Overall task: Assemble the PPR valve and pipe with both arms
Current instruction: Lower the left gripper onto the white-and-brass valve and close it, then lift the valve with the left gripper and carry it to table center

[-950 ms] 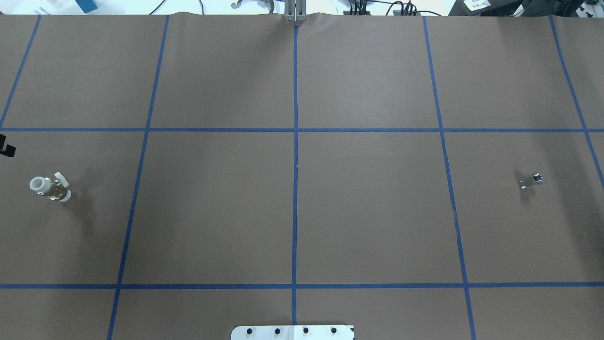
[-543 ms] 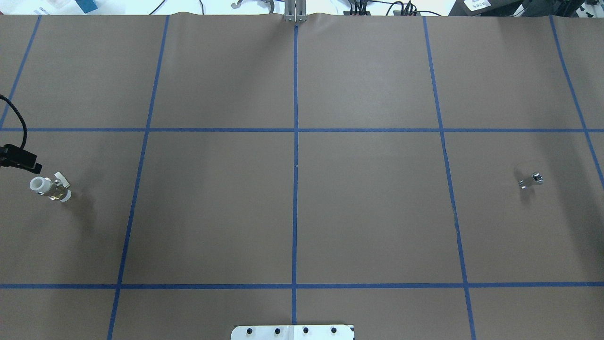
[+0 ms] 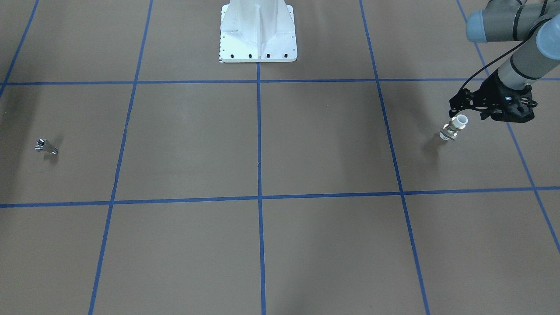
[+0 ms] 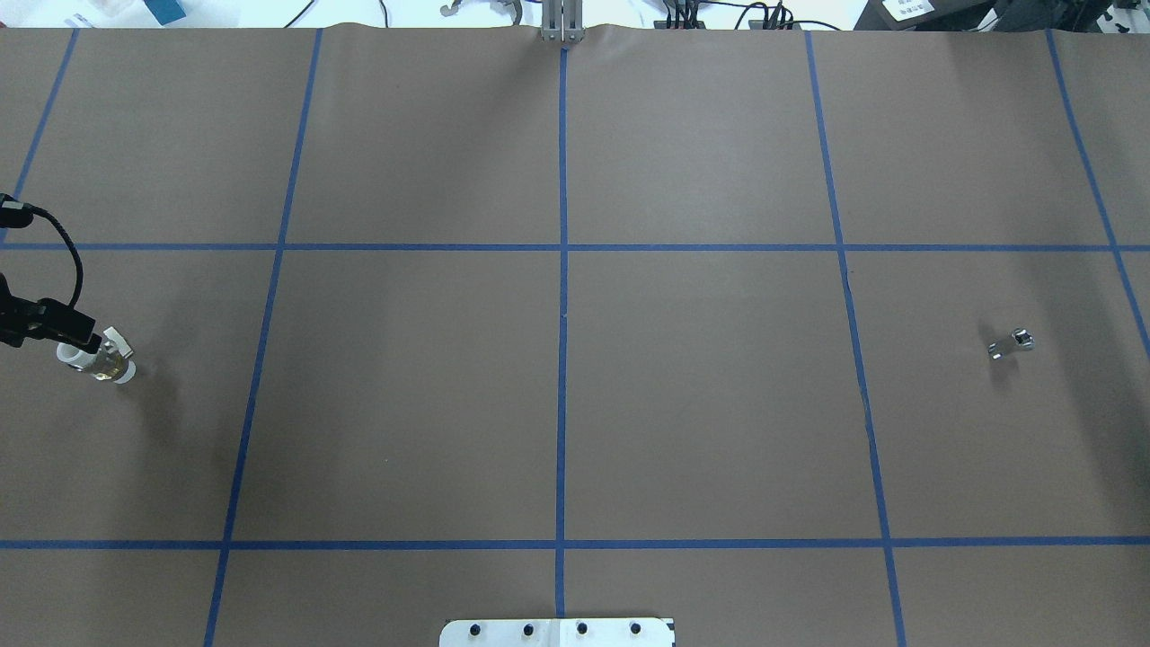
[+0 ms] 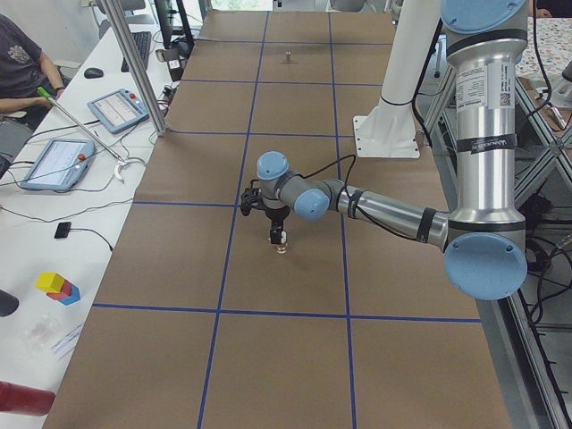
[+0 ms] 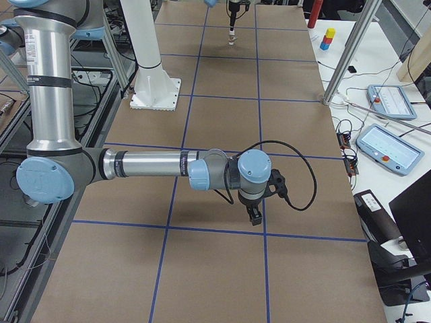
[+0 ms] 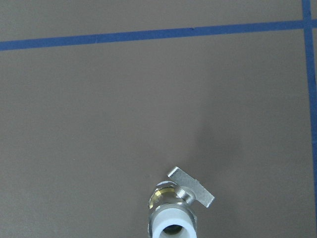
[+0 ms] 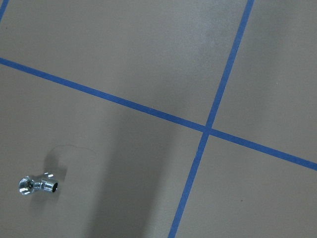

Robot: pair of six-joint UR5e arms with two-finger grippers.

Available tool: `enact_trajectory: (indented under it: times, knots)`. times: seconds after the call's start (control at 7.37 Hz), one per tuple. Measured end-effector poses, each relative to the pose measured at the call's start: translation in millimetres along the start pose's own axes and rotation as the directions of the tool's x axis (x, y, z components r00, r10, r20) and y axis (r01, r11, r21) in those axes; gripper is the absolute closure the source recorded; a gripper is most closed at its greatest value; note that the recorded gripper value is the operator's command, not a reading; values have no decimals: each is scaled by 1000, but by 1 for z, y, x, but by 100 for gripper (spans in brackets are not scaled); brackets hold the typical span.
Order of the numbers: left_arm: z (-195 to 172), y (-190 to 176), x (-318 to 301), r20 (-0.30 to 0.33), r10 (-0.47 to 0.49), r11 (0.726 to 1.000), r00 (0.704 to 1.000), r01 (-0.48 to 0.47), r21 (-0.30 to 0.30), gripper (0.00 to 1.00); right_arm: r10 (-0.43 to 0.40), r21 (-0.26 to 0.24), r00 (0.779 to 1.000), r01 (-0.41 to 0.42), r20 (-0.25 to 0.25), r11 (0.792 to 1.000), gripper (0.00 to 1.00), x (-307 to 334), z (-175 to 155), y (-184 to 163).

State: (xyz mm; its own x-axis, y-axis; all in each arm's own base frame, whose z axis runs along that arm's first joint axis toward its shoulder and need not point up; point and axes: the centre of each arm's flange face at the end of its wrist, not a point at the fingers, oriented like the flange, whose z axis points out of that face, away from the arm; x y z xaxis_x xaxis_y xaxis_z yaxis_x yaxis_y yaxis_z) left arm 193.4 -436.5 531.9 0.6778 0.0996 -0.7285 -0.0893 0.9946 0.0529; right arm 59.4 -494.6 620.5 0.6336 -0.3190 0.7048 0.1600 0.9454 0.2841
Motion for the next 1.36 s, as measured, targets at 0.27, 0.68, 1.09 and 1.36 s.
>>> enact_trajectory:
  times: [0.27,0.68,1.09,1.36]
  knots:
    - [5,-3,2,1,3,1000,1000,-3,-7,7,1,-1,1000,-1,1,1000,0,0,0,0]
    - [15,-6,6,3,10,1000,1000,-10,-22,12,3,-3,1000,-3,2,1000,0,0,2,1]
    - [23,-10,3,8,4,999,1000,-4,-32,100,5,-5,1000,-5,3,1000,0,1,3,2]
    - [23,-10,3,6,1,999,1000,-1,-34,100,5,-9,1000,-5,4,1000,0,1,5,4]
